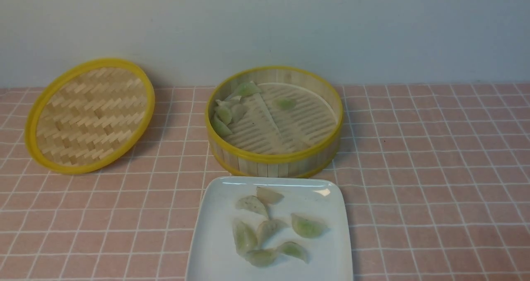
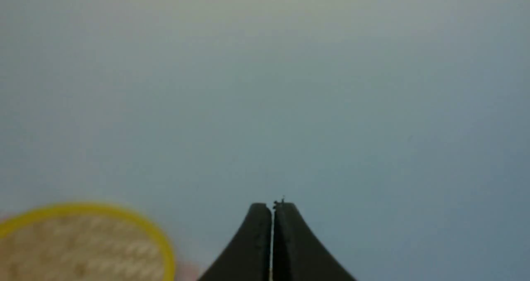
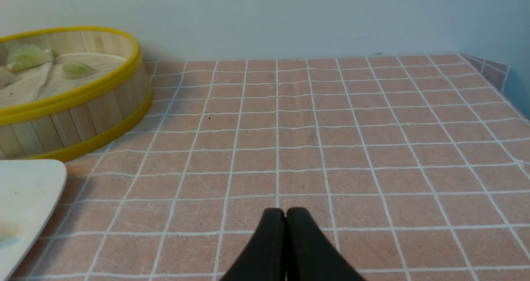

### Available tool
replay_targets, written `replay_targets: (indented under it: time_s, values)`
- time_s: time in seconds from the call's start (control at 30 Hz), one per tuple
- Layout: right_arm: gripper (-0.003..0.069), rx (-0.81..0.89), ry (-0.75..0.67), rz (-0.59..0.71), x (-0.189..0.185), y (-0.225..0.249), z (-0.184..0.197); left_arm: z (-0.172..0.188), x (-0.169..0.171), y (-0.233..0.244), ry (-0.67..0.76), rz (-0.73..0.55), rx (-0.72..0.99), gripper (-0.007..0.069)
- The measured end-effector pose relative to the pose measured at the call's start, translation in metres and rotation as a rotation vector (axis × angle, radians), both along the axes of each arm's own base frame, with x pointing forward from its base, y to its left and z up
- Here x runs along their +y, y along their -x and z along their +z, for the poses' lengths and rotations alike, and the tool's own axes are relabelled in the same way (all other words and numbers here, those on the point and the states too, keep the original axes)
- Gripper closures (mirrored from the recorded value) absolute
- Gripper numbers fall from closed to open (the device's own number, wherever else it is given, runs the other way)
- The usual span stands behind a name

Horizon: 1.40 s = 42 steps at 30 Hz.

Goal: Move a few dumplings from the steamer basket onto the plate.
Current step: Use the left arm to grab a dumpling from the steamer

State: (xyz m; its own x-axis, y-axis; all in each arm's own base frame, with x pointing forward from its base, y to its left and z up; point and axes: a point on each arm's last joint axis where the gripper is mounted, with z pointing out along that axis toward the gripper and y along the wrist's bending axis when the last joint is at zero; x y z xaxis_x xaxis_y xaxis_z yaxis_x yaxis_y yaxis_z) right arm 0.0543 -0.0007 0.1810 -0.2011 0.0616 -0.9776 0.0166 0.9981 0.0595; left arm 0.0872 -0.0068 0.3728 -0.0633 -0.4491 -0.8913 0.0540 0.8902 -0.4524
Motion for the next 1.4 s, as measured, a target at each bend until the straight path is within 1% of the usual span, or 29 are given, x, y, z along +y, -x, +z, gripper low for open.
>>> replay_targets:
  time_s: [0.03,0.07,0.1,0.17,0.2,0.3,0.33,0.37,0.4,0.43,0.47,0.57,0.73,0.9,1.1,1.2,1.23,1.27,1.3,1.4]
  values:
    - [0.0672,0.0,0.0,0.0,0.0,0.0,0.0,0.007,-0.001,-0.008,-0.016,-0.006,0.074,0.0631]
    - [0.0672,0.0,0.0,0.0,0.0,0.0,0.0,0.016,-0.002,-0.022,-0.052,-0.019,0.199,0.0631]
    - [0.0672,0.0,0.0,0.0,0.0,0.0,0.0,0.026,-0.005,-0.047,-0.114,-0.055,0.385,0.0631]
    - [0.0672,0.0,0.0,0.0,0.0,0.0,0.0,0.031,-0.009,-0.071,-0.158,-0.102,0.525,0.0631]
    - [0.0672,0.0,0.0,0.0,0.0,0.0,0.0,0.033,-0.013,-0.093,-0.187,-0.15,0.612,0.0631]
    - [0.0672,0.0,0.0,0.0,0.0,0.0,0.0,0.022,-0.022,-0.145,-0.231,-0.279,0.796,0.0631]
    - [0.0672,0.0,0.0,0.0,0.0,0.0,0.0,0.022,-0.026,-0.155,-0.244,-0.317,0.818,0.0631]
    - [0.0672,0.0,0.0,0.0,0.0,0.0,0.0,0.014,-0.03,-0.173,-0.256,-0.355,0.867,0.0631]
    - [0.0672,0.0,0.0,0.0,0.0,0.0,0.0,0.014,-0.033,-0.179,-0.27,-0.38,0.877,0.0631]
    - [0.0672,0.0,0.0,0.0,0.0,0.0,0.0,0.001,-0.044,-0.204,-0.295,-0.433,0.944,0.0631]
    - [0.0672,0.0,0.0,0.0,0.0,0.0,0.0,-0.006,-0.053,-0.217,-0.323,-0.465,0.973,0.0631]
    - [0.0672,0.0,0.0,0.0,0.0,0.0,0.0,-0.025,-0.09,-0.25,-0.436,-0.518,1.031,0.0631]
    - [0.0672,0.0,0.0,0.0,0.0,0.0,0.0,-0.048,-0.141,-0.287,-0.562,-0.512,1.066,0.0631]
    - [0.0672,0.0,0.0,0.0,0.0,0.0,0.0,-0.06,-0.158,-0.313,-0.568,-0.503,1.055,0.0631]
    - [0.0672,0.0,0.0,0.0,0.0,0.0,0.0,-0.101,-0.172,-0.35,-0.584,-0.5,1.089,0.0625]
    - [0.0672,0.0,0.0,0.0,0.0,0.0,0.0,-0.124,-0.176,-0.361,-0.6,-0.513,1.114,0.0579]
    - [0.0672,0.0,0.0,0.0,0.0,0.0,0.0,-0.127,-0.177,-0.362,-0.603,-0.515,1.117,0.0574]
    - [0.0672,0.0,0.0,0.0,0.0,0.0,0.0,-0.138,-0.179,-0.367,-0.619,-0.527,1.112,0.0518]
    - [0.0672,0.0,0.0,0.0,0.0,0.0,0.0,-0.143,-0.18,-0.37,-0.624,-0.53,1.106,0.0487]
    - [0.0672,0.0,0.0,0.0,0.0,0.0,0.0,-0.155,-0.182,-0.377,-0.666,-0.547,1.07,0.0358]
